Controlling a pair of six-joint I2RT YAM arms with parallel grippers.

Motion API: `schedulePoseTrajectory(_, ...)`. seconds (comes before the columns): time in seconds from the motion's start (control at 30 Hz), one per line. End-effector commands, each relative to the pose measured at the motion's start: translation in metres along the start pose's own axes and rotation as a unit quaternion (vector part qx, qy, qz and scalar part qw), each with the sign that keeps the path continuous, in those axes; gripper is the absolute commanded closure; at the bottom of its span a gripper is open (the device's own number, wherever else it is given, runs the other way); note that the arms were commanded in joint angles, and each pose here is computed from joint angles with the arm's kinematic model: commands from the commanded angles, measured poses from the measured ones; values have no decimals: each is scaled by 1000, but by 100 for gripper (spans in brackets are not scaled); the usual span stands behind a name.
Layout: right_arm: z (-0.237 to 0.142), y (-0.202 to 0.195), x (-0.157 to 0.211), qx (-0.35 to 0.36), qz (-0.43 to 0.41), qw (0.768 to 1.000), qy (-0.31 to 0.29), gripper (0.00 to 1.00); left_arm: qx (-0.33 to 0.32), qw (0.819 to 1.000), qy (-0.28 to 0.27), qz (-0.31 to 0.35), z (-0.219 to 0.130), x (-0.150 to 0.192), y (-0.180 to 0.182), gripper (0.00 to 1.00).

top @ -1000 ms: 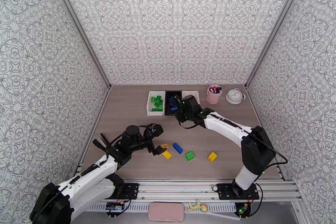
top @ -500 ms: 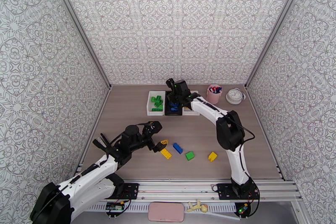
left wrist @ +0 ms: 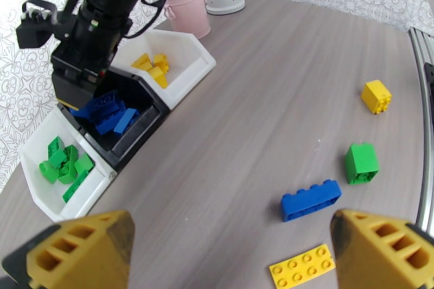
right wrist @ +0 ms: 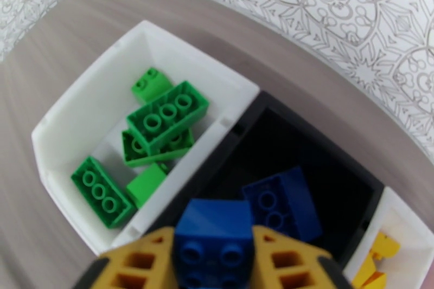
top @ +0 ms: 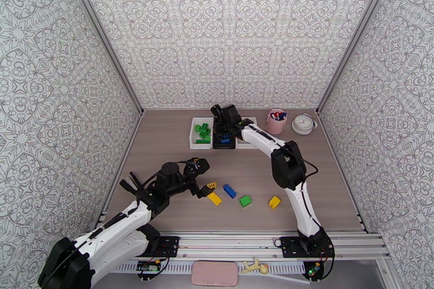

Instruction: Sort the legos into containers by color

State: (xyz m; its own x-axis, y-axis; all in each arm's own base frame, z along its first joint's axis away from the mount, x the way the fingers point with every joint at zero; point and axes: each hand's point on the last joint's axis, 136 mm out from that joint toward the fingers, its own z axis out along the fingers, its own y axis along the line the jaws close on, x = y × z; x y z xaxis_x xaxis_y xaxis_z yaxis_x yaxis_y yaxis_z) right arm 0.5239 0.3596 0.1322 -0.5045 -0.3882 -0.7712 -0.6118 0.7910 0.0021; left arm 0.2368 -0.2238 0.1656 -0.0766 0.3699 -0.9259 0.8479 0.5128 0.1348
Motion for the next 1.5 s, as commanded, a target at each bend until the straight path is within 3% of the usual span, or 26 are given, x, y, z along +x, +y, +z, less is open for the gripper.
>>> schedulePoseTrajectory(0.0,-29,-3,-20,10,-4,999,-31,52,29,999,6,11,-1,2,-9,0)
schedulePoseTrajectory(0.1,-45,-10,-16,34,-9,998,-42,35,53,998,10,21,-2,3,-17,0)
schedulePoseTrajectory(0.2,-66,-18,-5,59,1,997,-58,26,79,996,23,35,-3,8,-26,0)
schedulePoseTrajectory(0.43,-114,-19,34,69,28,995,-67,15,96,994,34,40,0,10,-33,0)
schedulePoseTrajectory(0.5,-123,-19,46,71,25,995,-63,9,84,995,45,25,4,11,-32,0)
schedulePoseTrajectory(0.63,-142,-23,58,88,11,994,-65,1,-4,995,72,-75,16,12,-9,0)
schedulePoseTrajectory(0.9,-171,-30,59,101,-4,990,-94,0,-86,965,191,-155,20,40,-15,0)
schedulePoseTrajectory(1.13,-179,-40,72,108,-6,991,-85,0,-115,922,293,-224,12,70,-32,0)
schedulePoseTrajectory(1.3,-180,-42,79,104,3,991,-83,1,-86,913,346,-198,17,83,-52,0)
schedulePoseTrajectory(1.47,-180,-44,84,105,8,991,-77,0,-65,889,415,-180,21,101,-61,0)
